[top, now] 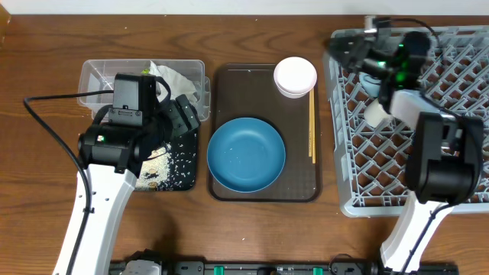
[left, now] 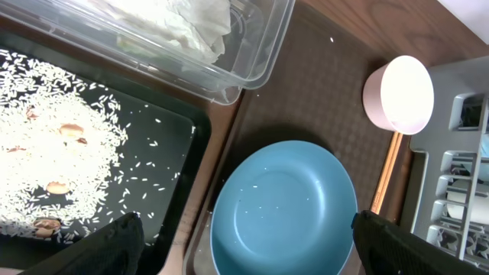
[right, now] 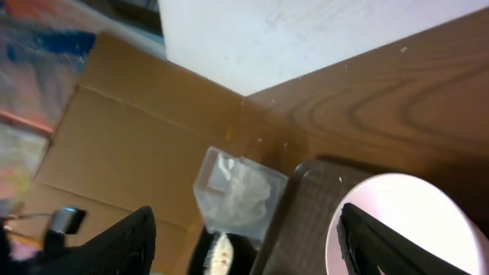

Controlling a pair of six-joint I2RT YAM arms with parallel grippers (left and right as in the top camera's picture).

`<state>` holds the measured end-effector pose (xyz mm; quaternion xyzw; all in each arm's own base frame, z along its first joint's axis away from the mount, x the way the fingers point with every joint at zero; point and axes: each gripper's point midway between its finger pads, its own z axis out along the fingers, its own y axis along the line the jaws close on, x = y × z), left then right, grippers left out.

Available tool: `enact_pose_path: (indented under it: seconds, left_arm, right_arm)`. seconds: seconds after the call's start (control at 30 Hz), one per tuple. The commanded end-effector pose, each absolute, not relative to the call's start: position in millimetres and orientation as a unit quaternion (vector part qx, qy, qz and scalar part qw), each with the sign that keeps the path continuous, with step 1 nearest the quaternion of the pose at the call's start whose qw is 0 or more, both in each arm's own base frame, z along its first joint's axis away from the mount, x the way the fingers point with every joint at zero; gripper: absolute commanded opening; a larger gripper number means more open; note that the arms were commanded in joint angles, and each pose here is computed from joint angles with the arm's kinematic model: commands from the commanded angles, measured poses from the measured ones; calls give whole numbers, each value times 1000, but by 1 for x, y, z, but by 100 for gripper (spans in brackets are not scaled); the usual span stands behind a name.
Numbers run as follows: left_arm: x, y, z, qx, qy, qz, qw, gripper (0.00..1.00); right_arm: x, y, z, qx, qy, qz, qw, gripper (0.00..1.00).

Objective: Sort waste into correct bins and load items into the dishwasher rack
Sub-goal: 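Move the right gripper left and grasp the pink bowl rim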

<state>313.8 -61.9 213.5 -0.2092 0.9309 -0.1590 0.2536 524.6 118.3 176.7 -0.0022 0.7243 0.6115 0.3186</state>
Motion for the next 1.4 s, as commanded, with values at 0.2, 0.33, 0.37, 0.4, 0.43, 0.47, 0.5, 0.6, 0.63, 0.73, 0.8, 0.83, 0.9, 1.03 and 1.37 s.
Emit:
enact_pose_path:
  seconds: [0.2,0.33,0.37,0.4,0.43,0.47,0.5,0.6,0.63,0.73,0.8,0.83,0.9,1.03,1.37]
  left_arm:
    - [317,-60,220,-208,929,-158,263,90]
    - [317,-60,220,-208,929,-158,263,90]
    - [317,-60,220,-208,929,-158,263,90]
    - [317,-60,220,-208,929,-158,263,90]
    - [317,-60,220,-208,929,-158,263,90]
    - [317,-60,220,-208,929,-158,263,90]
    - [317,-60,220,-208,929,-158,263,90]
    - [317,-60,220,-208,929,-158,263,90]
    - [317,-60,220,-208,929,-158,263,90]
    - [317,-60,220,-208,929,-158,263,90]
    - [317,-60,220,-208,929,-158,263,90]
    - [317,-60,220,-208,929,-158,263,90]
    - [317,-60,220,-208,929,-158,263,90]
    - [317,-60,220,-208,929,-158,263,90]
    - [317,-60,220,-208,929,-158,263,90]
  right_arm:
    - [524,190,167,-75,735,571,359,76]
    - [518,213,156,-89,747,556,354,77]
    - [516,220,152,-95,751,551,352,77]
    - [514,225,149,-100,753,546,353,77]
    - [513,230,145,-107,758,537,354,78]
    - [513,235,140,-111,764,526,357,78]
    - [512,238,134,-113,772,513,358,78]
    - [512,243,118,-121,793,476,361,80]
    - [513,243,112,-120,802,463,359,80]
    - [514,246,104,-134,822,427,352,80]
    - [515,250,103,-151,837,397,345,82]
    - [516,252,106,-163,843,380,343,82]
    - [520,253,115,-181,859,342,336,83]
    - [528,239,139,-172,900,239,320,83]
    - [483,216,124,-178,955,103,215,99]
